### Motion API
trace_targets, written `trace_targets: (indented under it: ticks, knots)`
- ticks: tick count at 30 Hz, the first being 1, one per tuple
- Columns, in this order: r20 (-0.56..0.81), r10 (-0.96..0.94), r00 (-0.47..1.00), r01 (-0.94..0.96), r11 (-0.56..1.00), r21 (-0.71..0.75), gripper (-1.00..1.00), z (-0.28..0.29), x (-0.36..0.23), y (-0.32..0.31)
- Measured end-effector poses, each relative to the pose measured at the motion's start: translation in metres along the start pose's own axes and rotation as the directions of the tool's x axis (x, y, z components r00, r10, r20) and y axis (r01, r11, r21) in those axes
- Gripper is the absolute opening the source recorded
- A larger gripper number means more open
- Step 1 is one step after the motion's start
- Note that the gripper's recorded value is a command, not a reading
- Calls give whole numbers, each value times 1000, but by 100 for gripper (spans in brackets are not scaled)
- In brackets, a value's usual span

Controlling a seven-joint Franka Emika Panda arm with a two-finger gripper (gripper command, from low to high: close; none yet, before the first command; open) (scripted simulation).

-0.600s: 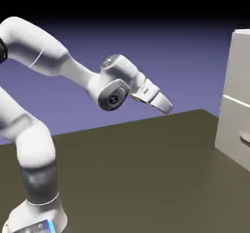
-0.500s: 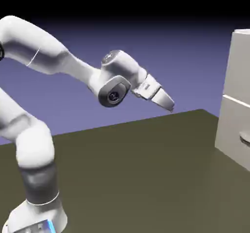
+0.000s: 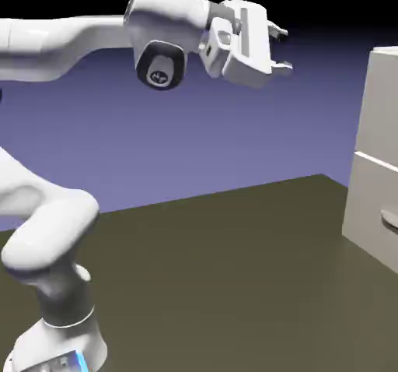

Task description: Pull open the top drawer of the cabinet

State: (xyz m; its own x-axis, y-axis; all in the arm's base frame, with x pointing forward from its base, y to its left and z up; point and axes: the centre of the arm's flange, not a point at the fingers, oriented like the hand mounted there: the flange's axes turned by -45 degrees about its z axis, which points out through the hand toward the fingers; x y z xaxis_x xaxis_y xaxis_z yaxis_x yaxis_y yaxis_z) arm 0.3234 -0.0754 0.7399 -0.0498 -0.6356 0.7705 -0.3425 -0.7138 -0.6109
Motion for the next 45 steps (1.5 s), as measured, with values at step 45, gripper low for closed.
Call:
trace_targets:
  ticks: [45]
  knots:
    - [265, 654, 708, -706, 667, 239, 0, 402, -228, -60]
